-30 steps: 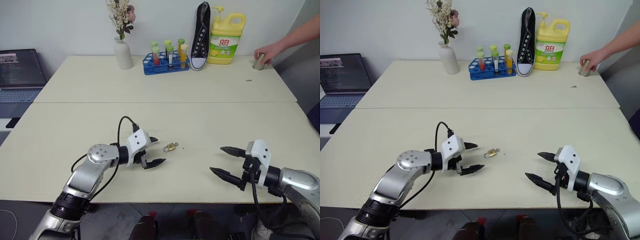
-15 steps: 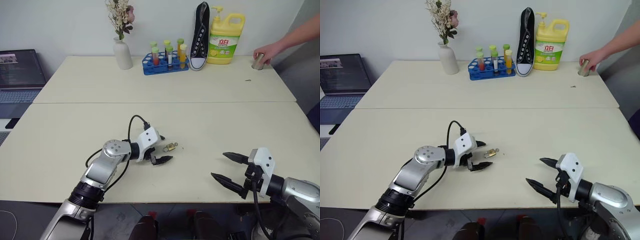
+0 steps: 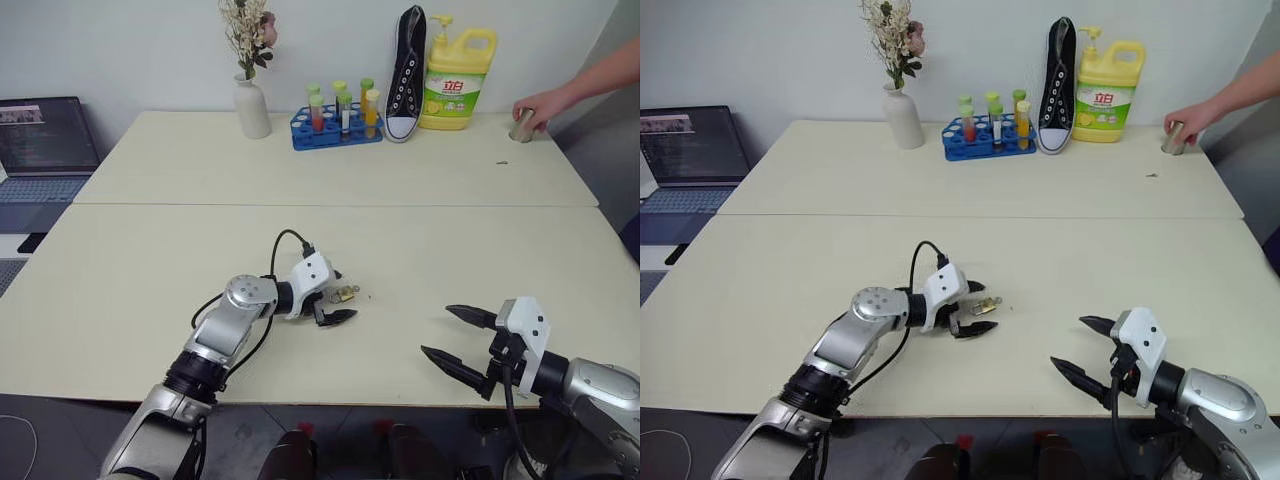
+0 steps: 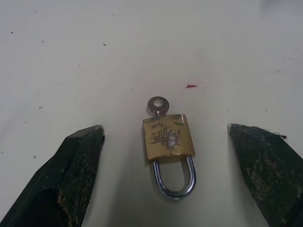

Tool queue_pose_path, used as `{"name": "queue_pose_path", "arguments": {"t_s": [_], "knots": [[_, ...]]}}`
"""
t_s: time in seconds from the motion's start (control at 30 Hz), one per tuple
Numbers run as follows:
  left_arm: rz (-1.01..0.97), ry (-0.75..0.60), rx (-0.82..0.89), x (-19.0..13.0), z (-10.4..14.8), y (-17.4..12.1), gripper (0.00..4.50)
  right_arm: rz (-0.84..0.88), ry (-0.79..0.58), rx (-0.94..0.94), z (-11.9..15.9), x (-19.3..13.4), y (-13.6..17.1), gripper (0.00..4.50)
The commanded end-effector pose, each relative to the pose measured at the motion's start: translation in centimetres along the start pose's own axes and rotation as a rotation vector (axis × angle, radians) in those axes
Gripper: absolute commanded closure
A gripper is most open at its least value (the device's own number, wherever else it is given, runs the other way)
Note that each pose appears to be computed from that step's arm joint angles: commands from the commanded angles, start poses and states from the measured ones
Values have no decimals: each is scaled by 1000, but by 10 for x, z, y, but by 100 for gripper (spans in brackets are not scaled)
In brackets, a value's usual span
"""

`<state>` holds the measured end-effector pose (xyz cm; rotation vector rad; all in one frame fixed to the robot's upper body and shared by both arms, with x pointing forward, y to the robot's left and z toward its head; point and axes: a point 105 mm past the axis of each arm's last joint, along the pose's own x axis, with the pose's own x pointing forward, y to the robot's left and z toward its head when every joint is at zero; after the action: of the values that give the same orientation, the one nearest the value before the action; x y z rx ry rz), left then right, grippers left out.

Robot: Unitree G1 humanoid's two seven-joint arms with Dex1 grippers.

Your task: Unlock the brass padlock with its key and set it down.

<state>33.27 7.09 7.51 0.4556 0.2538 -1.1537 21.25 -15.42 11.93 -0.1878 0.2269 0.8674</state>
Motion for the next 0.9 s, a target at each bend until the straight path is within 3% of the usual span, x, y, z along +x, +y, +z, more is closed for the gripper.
{"name": "queue_pose_path", "arguments": {"t_s": [0.03, 0.1, 0.43, 0.9], "knots": [[-11, 51, 7, 3, -9, 0, 21, 9, -39, -22, 11, -1, 6, 0], [-14, 60, 8, 3, -10, 1, 58, 7, -40, -21, 12, -1, 6, 0], [-29, 109, 9, -1, -20, -2, 352, 6, -46, -23, 14, 1, 7, 0], [-81, 3, 29, -10, -4, -9, 352, -11, -50, -36, 15, 2, 4, 0]]}}
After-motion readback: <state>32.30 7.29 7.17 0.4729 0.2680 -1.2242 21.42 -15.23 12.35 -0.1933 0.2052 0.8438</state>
